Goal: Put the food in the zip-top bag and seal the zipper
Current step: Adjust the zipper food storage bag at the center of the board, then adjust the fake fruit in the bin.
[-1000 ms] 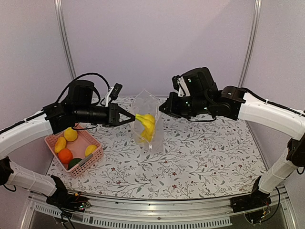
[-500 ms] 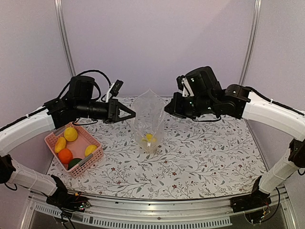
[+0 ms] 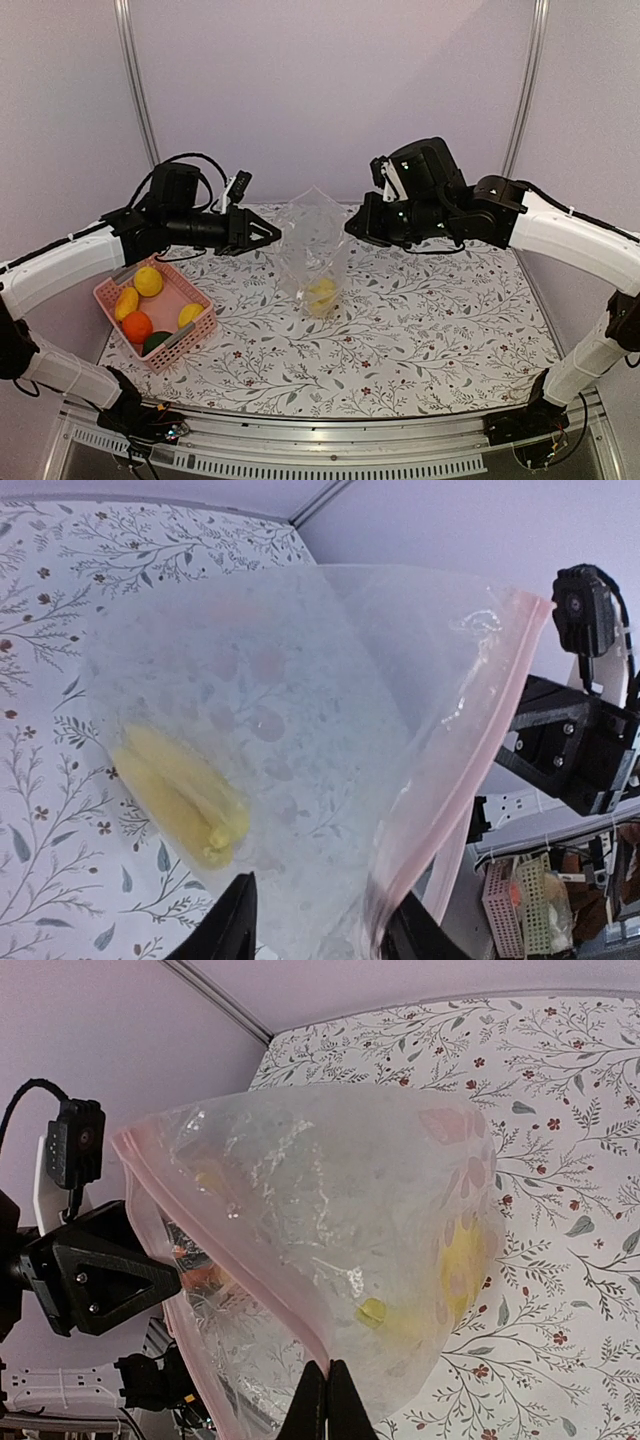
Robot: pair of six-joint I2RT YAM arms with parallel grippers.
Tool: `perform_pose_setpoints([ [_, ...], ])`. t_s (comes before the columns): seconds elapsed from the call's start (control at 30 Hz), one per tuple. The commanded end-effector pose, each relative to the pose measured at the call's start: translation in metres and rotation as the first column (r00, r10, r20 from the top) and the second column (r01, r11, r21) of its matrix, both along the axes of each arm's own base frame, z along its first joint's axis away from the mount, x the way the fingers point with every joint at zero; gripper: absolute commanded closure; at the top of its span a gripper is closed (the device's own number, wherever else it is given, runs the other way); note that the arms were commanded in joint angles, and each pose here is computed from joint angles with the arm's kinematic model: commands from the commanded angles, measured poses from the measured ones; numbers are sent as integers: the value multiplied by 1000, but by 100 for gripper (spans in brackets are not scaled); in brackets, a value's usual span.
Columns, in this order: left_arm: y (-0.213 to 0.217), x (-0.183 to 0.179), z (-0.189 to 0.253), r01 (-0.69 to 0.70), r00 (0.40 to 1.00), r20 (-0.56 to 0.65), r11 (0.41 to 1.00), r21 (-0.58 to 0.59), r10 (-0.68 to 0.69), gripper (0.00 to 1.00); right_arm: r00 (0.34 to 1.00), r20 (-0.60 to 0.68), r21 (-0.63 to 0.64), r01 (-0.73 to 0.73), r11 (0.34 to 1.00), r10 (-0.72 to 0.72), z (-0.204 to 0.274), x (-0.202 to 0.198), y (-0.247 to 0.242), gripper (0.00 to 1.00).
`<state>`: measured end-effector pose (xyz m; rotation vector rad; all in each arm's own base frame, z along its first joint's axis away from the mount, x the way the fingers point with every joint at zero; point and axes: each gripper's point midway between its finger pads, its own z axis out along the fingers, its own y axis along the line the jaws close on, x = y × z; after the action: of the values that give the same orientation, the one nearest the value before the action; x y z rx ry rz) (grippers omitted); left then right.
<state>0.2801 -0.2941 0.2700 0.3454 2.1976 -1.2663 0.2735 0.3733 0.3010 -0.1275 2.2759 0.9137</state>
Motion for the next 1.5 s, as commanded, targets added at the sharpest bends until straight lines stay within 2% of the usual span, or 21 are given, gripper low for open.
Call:
perform_pose_setpoints([
  [0.0,15,9,-2,-67,997,32,997,29,67,46,1000,-3,-19,-1,1000,1,-5,4,1,100],
  [0.07,23,11,1,-102,993,57,994,44,99,29,1000,6,-20,-2,1000,2,-2,4,0,100],
  [0.13,32,12,7,-137,988,83,989,55,132,16,1000,11,-21,-1,1000,1,-1,4,0,100],
  [0.27,50,9,23,-185,971,162,981,61,174,1,1000,16,-22,-4,1000,4,0,4,-1,100],
  [0.5,77,-5,55,-191,931,332,978,86,152,0,1000,24,-26,-3,1000,3,1,5,-1,100],
  [0.77,138,7,41,-395,886,321,907,144,335,0,1000,28,-31,-8,1000,9,1,5,0,100],
  [0.9,173,18,9,-518,848,232,838,169,477,1,999,29,-31,-13,999,14,0,5,1,100],
  [0.97,198,22,-15,-597,802,159,782,179,576,0,999,33,-34,-13,999,14,1,5,1,100],
  [1.1,244,18,-59,-736,667,99,633,240,738,0,999,37,-36,-16,999,17,1,6,2,100],
  [1.27,291,1,-101,-841,489,86,443,311,868,0,999,41,-38,-19,999,20,1,7,3,100],
  [1.4,320,-12,-121,-880,371,94,317,354,924,0,998,47,-36,-28,999,29,3,6,4,100],
  [1.47,331,-17,-134,-881,333,79,280,381,940,0,998,48,-35,-32,999,34,4,6,5,100],
])
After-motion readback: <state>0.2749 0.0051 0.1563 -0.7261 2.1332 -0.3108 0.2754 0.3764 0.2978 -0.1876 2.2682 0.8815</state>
